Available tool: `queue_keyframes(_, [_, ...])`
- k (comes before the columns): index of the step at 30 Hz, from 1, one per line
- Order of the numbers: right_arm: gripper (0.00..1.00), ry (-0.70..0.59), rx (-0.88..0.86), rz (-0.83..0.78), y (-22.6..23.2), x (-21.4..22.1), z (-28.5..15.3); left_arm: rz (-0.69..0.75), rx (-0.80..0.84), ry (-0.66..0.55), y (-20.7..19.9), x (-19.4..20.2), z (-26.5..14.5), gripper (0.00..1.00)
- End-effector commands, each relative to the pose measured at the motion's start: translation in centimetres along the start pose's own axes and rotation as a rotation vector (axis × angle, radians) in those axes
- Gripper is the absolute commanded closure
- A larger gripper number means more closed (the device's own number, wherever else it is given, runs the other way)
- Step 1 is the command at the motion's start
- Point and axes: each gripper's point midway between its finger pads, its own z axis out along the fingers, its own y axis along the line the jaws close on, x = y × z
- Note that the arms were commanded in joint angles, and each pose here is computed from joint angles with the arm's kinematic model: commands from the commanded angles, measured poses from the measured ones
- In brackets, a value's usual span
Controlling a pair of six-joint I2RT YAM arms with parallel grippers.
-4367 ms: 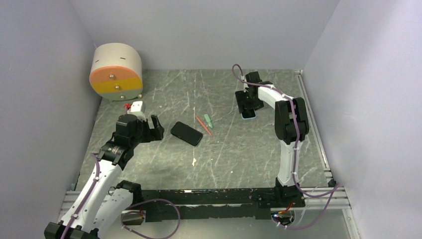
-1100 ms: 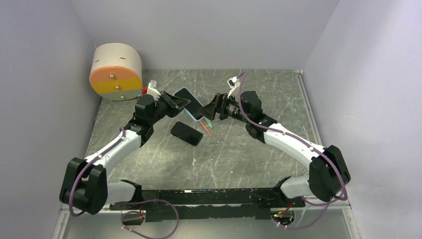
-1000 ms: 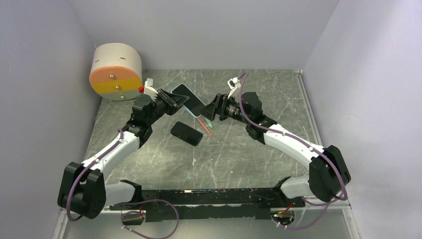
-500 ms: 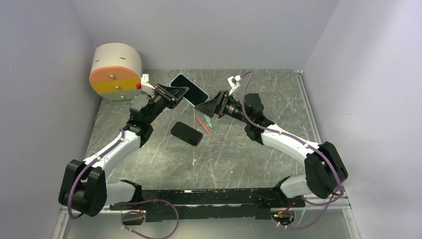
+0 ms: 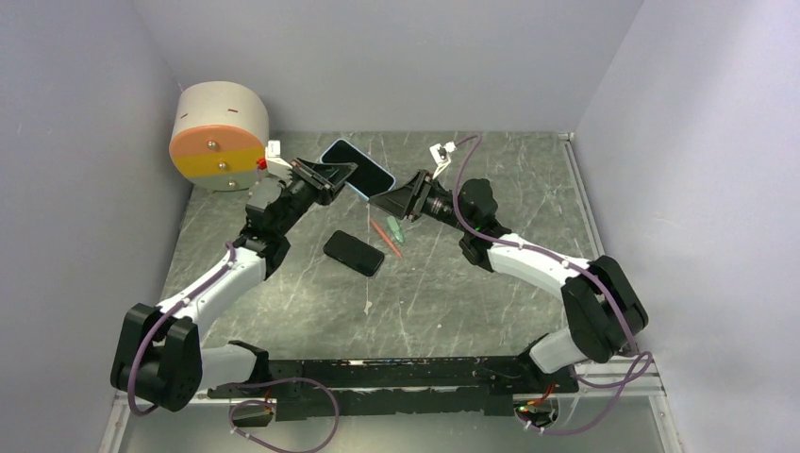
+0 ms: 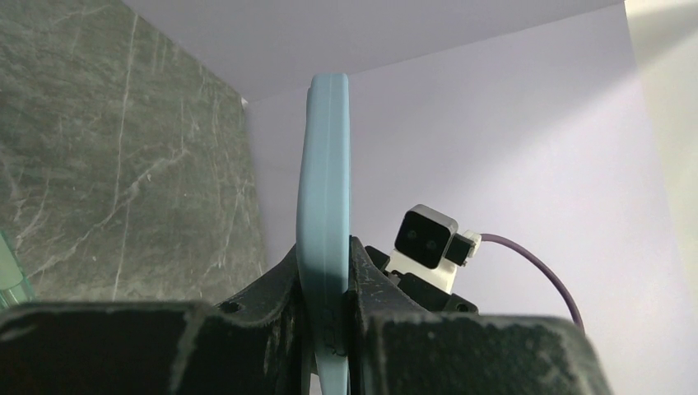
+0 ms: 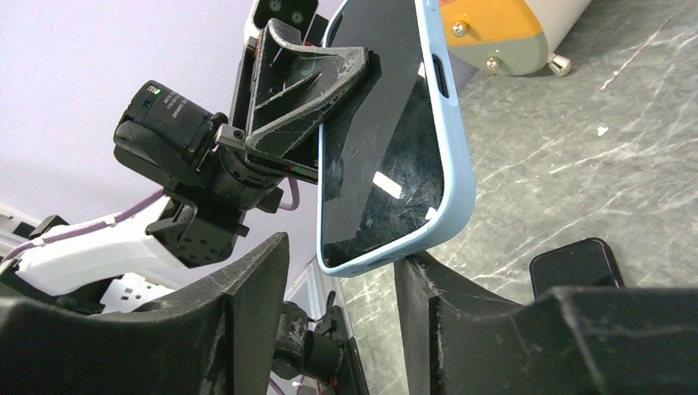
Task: Take the phone out of the phone case
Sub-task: Remove the phone case from the phone.
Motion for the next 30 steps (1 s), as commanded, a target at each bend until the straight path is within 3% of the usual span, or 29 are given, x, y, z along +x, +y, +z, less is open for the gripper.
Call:
queue_keyframes(1, [0.5, -0.043, -0.152, -0.063, 3.3, -1.4, 0.3, 0.005, 0.104, -0.012, -4.6, -0.7, -0.2, 0.98])
queue_keyframes(7, [0.62, -0.052, -0.187, -0.074, 3.6, -1.5, 0.6, 0.007, 0.115, -0.008, -5.0, -0.6, -0.4, 0.97])
queue_keyframes(12, [0.83, -0.057, -0.225, -0.12, 3.7, -1.4, 0.7, -0.033, 0.106, 0.012, -4.7, -0.3, -0.3, 0.97])
queue_keyframes(16, [0.94, -0.086, -0.252, -0.239, 3.8, -1.4, 0.4, -0.063, 0.08, 0.057, -4.4, 0.3, 0.0, 0.97])
queue_keyframes(22, [1.0, -0.038, -0.266, -0.47, 3.3, -0.8, 0.7, -0.087, 0.084, 0.147, -4.6, 1.5, 0.0, 0.98])
queue_keyframes(30, [1.0, 0.033, -0.264, -0.726, 1.8, -0.1, 1.0, -0.075, 0.127, 0.238, -5.3, 2.6, -0.3, 0.98])
